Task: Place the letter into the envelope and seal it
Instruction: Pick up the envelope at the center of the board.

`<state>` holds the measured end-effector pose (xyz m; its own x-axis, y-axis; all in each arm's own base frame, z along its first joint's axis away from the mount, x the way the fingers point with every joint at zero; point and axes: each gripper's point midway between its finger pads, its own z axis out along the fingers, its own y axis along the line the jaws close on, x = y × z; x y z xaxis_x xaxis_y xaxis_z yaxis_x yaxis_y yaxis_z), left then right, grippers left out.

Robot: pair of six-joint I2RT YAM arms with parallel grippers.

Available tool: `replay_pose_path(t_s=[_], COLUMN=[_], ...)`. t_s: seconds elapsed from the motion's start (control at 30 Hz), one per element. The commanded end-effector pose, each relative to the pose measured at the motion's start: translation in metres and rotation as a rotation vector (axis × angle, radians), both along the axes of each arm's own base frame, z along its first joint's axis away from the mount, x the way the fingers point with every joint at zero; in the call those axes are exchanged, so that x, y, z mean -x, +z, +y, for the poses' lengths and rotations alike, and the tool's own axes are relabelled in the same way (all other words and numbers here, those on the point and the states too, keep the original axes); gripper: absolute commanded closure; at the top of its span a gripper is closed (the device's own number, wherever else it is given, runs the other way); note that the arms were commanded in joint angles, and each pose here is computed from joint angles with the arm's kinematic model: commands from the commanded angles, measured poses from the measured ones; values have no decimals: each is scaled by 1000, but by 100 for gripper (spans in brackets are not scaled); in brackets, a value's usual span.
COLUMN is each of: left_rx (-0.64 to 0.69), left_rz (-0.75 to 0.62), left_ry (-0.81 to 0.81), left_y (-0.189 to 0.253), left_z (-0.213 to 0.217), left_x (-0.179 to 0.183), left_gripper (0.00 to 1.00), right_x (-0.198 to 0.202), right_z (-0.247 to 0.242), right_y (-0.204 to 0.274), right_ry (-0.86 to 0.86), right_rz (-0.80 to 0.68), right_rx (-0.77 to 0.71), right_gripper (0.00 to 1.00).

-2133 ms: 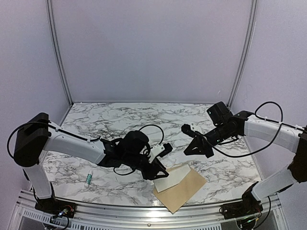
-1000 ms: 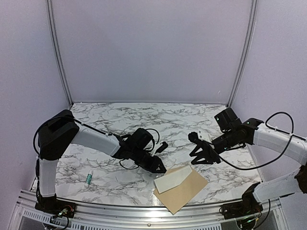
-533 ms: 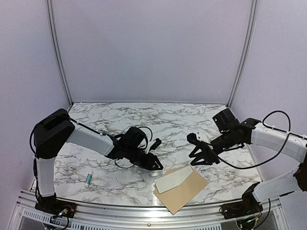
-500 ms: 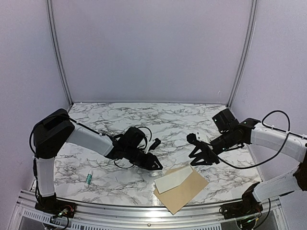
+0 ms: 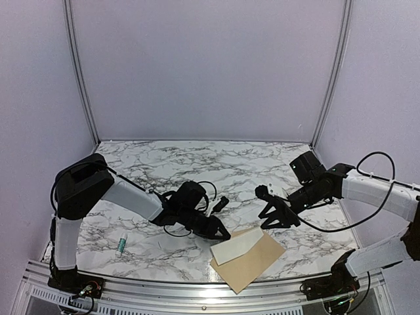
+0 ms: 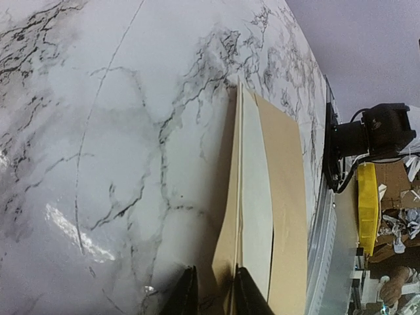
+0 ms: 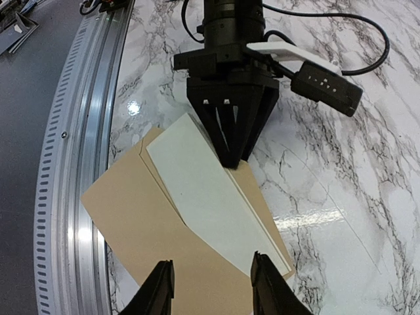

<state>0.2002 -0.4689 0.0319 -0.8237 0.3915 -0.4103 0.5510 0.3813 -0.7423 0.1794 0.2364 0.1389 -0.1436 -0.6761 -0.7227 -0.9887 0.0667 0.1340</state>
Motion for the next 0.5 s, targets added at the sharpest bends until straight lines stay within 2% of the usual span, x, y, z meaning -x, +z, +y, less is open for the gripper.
replay_pose_path(t_s=[0.0, 0.3, 0.47], left_rx=[33, 64, 142], left_rz=[21, 58, -31], left_ry=[-22, -77, -123], left_y=[0, 3, 41], left_z=[-11, -20, -22], left_x=[0, 9, 8], left_gripper=[82, 96, 100], right_x=[-3, -2, -3], right_z=[1, 0, 2], right_y=[2, -1, 1], right_ry=[1, 2, 3], right_rz=[-21, -15, -7], right_rx=[-11, -10, -11], right_gripper=[64, 63, 63])
